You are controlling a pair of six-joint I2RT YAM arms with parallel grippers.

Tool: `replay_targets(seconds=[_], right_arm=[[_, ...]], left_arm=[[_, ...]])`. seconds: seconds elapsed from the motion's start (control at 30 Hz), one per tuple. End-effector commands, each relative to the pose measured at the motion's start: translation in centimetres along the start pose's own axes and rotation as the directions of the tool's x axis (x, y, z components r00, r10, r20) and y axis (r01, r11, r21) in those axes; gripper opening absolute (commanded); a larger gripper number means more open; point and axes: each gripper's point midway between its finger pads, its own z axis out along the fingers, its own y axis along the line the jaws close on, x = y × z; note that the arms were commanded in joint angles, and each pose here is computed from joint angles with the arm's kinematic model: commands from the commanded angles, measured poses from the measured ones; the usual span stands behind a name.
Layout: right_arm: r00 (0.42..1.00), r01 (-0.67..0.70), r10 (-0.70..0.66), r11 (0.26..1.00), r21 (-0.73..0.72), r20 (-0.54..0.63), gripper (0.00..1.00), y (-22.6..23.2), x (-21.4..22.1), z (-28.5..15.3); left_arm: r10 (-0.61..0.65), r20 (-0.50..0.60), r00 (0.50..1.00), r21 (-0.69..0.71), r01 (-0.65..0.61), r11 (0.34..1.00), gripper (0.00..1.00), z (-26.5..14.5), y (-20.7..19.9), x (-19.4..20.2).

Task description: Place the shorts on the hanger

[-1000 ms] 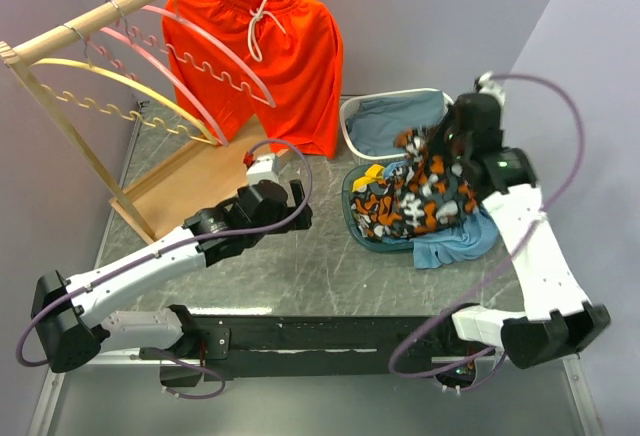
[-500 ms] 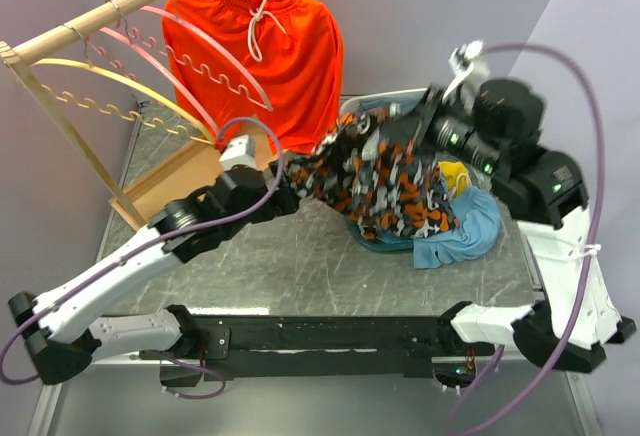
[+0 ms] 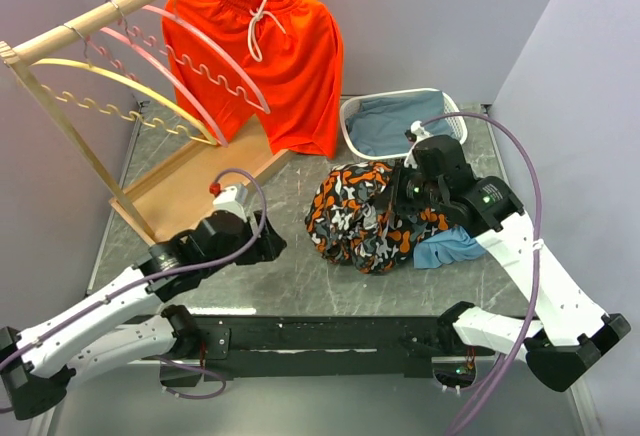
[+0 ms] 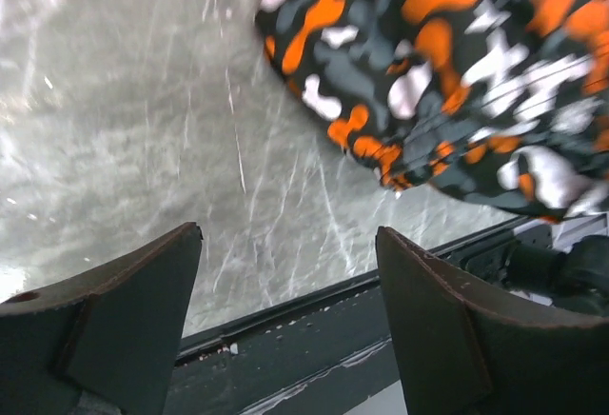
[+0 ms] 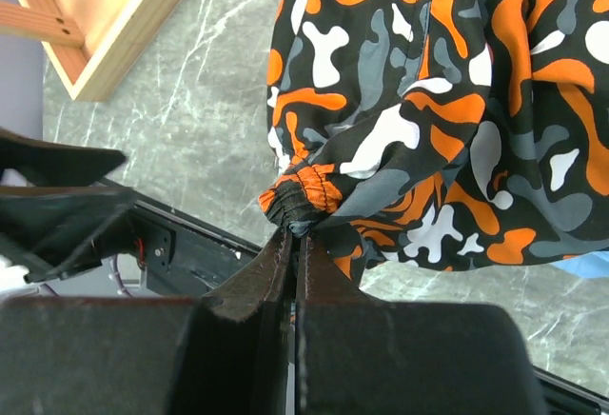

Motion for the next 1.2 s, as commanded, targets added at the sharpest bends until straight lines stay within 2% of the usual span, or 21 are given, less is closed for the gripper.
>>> replay_targets(seconds=[0.0, 0.07, 0.37, 0.6, 0.73, 0.87, 1.0, 1.07, 1.13, 1.17], right_arm=[[0.994, 0.045, -0.042, 0.998, -0.036, 0.102, 0.0, 1.3, -2.5, -1.5], [0.993, 0.056, -0.052, 0.998, -0.031, 0.102, 0.0, 1.3, -2.7, -1.6], [0.993, 0.069, -0.068, 0.998, -0.007, 0.093, 0.0, 1.1, -3.0, -1.7], [0.994, 0.073, -0.071, 0.997, -0.011, 0.089, 0.0, 1.5, -3.4, -2.0], [0.993, 0.071, -0.069, 0.997, -0.016, 0.093, 0.0, 1.7, -3.5, -2.2], [0.994, 0.068, -0.065, 0.998, -0.02, 0.091, 0.0, 1.7, -3.4, -2.4], [0.994, 0.065, -0.061, 0.997, -0.032, 0.094, 0.0, 1.9, -3.4, -2.7], [0.993, 0.064, -0.06, 0.997, -0.034, 0.099, 0.0, 2.0, -3.5, -3.0], [0.991, 0.077, -0.073, 0.997, -0.029, 0.11, 0.0, 2.0, -3.7, -3.5], [0.991, 0.078, -0.075, 0.997, -0.024, 0.113, 0.0, 1.8, -3.7, -3.7]], left_arm=[[-0.06, 0.001, 0.998, 0.118, 0.059, 0.991, 0.79, 1.2, -2.1, 0.8], [-0.081, 0.025, 0.996, 0.156, 0.076, 0.985, 0.79, 1.5, -3.3, 0.8], [-0.114, 0.048, 0.992, 0.163, 0.105, 0.981, 0.82, 4.4, -6.8, 3.5], [-0.174, 0.095, 0.98, -0.007, 0.176, 0.984, 0.8, 8.2, -6.7, 4.9], [-0.206, 0.14, 0.969, 0.02, 0.205, 0.979, 0.77, 9.3, -8.0, 4.5], [-0.214, 0.195, 0.957, -0.015, 0.221, 0.975, 0.76, 10.5, -7.6, 4.1], [-0.22, 0.253, 0.942, -0.052, 0.24, 0.969, 0.67, 11.6, -7.5, 3.5], [-0.221, 0.271, 0.937, -0.039, 0.24, 0.97, 0.58, 12.1, -7.8, 3.3], [-0.198, 0.308, 0.93, -0.07, 0.23, 0.971, 0.41, 12.1, -7.3, 2.3], [-0.19, 0.323, 0.927, -0.088, 0.229, 0.97, 0.22, 12.0, -6.9, 1.8]])
